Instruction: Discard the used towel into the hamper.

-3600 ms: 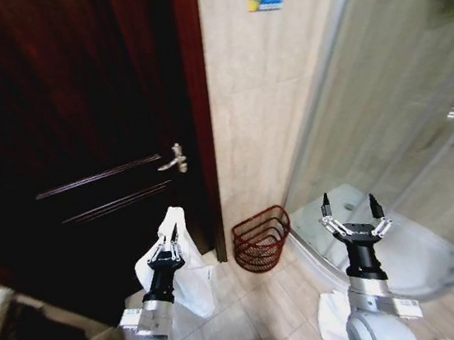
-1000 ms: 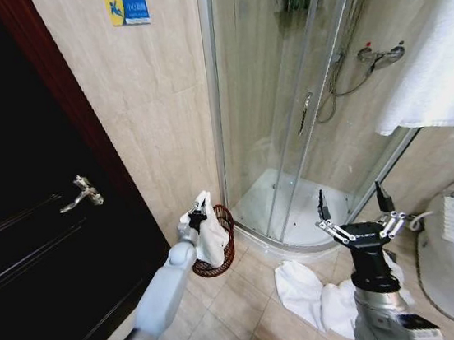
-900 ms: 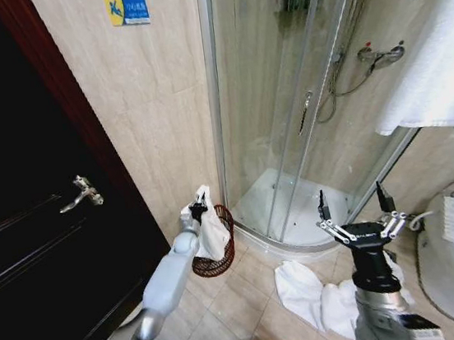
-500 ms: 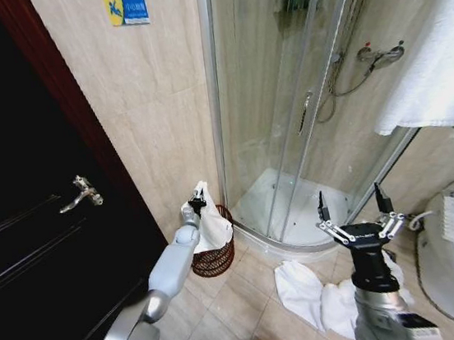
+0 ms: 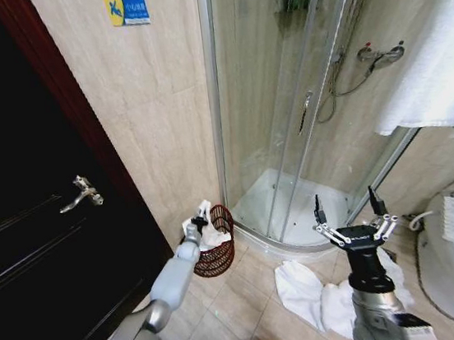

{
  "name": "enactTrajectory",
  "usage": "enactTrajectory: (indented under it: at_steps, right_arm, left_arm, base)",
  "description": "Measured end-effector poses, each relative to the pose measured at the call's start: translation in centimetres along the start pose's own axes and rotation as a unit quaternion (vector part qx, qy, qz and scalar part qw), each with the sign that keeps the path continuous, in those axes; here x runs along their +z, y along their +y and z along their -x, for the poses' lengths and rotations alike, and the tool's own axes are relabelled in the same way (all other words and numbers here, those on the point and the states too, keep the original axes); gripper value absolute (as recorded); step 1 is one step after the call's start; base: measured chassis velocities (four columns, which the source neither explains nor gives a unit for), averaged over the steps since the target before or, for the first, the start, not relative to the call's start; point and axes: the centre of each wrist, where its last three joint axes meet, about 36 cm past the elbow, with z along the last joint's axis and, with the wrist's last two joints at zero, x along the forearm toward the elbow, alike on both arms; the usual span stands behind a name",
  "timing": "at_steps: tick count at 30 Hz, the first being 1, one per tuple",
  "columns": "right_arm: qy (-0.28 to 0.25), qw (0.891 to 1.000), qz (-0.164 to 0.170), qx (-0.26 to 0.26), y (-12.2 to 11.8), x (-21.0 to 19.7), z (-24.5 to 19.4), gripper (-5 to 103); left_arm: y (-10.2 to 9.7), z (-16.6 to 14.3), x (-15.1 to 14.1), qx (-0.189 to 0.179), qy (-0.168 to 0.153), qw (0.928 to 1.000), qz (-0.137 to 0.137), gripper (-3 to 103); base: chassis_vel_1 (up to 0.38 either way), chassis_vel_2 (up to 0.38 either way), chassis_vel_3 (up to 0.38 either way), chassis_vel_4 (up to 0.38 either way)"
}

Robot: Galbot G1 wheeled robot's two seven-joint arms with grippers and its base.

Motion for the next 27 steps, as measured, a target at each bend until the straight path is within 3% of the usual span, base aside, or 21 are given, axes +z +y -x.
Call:
enactTrajectory:
  at_steps: [13, 27]
  right_arm:
    - [-0.01, 1.0, -0.003, -0.007, -0.1, -0.7, 0.3, 100]
    - [-0.029, 0.999, -0.001, -0.036, 0.2, -0.6, 0.5, 100]
  left_arm:
    - [-1.4, -0.6, 0.9, 0.012, 0.013, 0.9998, -0.001, 6]
    - [-2.1, -1.1, 1.2, 0.009, 0.008, 0.9999, -0.013, 6]
  base:
    - [-0.003, 0.003, 0.004, -0.004]
    - [-0.109, 0.108, 0.103, -0.097]
